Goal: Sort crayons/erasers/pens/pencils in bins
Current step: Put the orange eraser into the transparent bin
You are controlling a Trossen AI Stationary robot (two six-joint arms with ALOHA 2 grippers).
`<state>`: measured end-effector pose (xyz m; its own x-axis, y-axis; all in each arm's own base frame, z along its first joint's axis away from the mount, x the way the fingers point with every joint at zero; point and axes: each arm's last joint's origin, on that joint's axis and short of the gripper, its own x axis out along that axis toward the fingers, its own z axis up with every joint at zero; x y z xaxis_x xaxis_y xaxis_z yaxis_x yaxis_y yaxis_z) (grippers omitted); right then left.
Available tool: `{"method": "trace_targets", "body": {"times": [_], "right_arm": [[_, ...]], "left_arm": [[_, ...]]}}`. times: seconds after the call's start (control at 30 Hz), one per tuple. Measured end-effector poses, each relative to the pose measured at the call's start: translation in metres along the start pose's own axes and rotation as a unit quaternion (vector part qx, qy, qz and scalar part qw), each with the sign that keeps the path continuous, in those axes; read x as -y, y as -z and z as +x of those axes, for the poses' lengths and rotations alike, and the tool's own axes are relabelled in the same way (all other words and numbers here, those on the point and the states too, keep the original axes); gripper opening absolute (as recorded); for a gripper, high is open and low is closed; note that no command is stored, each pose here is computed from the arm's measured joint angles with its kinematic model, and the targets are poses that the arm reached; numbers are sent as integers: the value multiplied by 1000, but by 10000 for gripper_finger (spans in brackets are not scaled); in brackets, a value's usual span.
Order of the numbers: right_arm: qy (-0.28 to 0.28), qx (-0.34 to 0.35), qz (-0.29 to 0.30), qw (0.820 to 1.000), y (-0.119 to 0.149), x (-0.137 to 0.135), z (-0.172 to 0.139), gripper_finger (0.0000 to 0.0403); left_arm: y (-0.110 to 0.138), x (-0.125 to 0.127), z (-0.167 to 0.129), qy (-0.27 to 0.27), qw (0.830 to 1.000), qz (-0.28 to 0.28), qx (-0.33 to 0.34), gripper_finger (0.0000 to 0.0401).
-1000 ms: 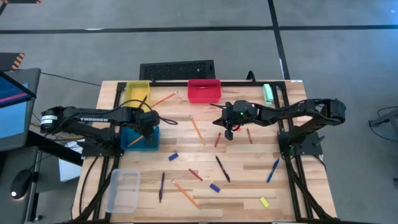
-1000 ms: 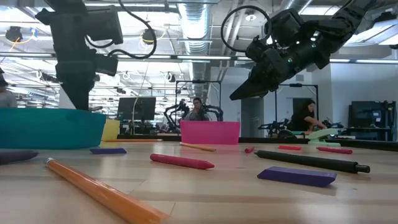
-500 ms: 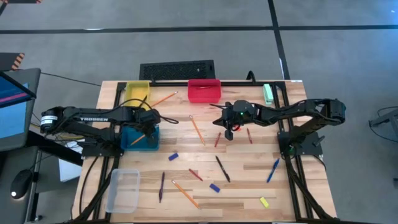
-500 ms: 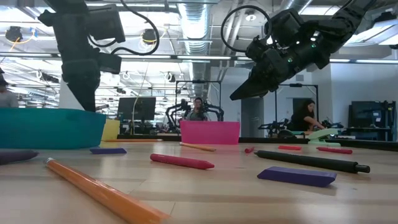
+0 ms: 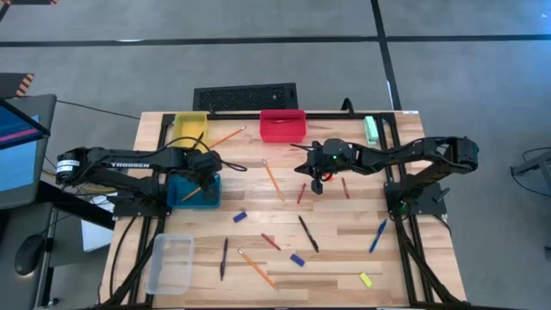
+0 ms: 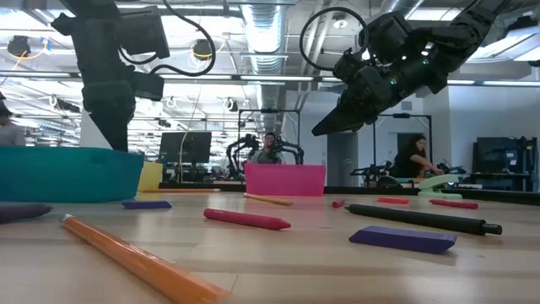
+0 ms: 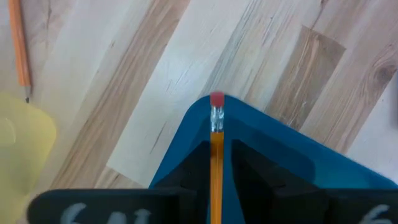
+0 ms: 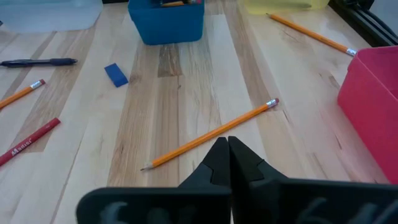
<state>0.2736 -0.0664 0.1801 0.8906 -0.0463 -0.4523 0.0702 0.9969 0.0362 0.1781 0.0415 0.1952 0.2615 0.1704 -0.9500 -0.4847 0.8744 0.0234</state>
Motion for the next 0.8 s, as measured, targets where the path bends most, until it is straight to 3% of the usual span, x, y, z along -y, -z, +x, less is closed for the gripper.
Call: {"method": "trace_targets", "body": {"times": [0.2, 0.3, 0.5, 0.63, 0.8], "right_arm": [[0, 0, 0, 1000, 0, 0, 0, 6], [0, 1, -1, 1000, 0, 0, 0, 5], [-1, 8, -2, 1000, -2, -1, 0, 4], [-3, 11, -4, 1000, -2, -2, 0, 4], [-1, 6, 14, 1000, -1, -1, 0, 3]], "left_arm": [[-7, -1, -18, -14, 1000, 16, -9, 110], [-11, 0, -30, -20, 999, 17, 21, 118], [-12, 7, -40, 31, 987, 35, 153, 74], [-15, 10, -42, 101, 958, 37, 266, 32], [-14, 14, -28, 158, 899, 40, 407, 3]]}}
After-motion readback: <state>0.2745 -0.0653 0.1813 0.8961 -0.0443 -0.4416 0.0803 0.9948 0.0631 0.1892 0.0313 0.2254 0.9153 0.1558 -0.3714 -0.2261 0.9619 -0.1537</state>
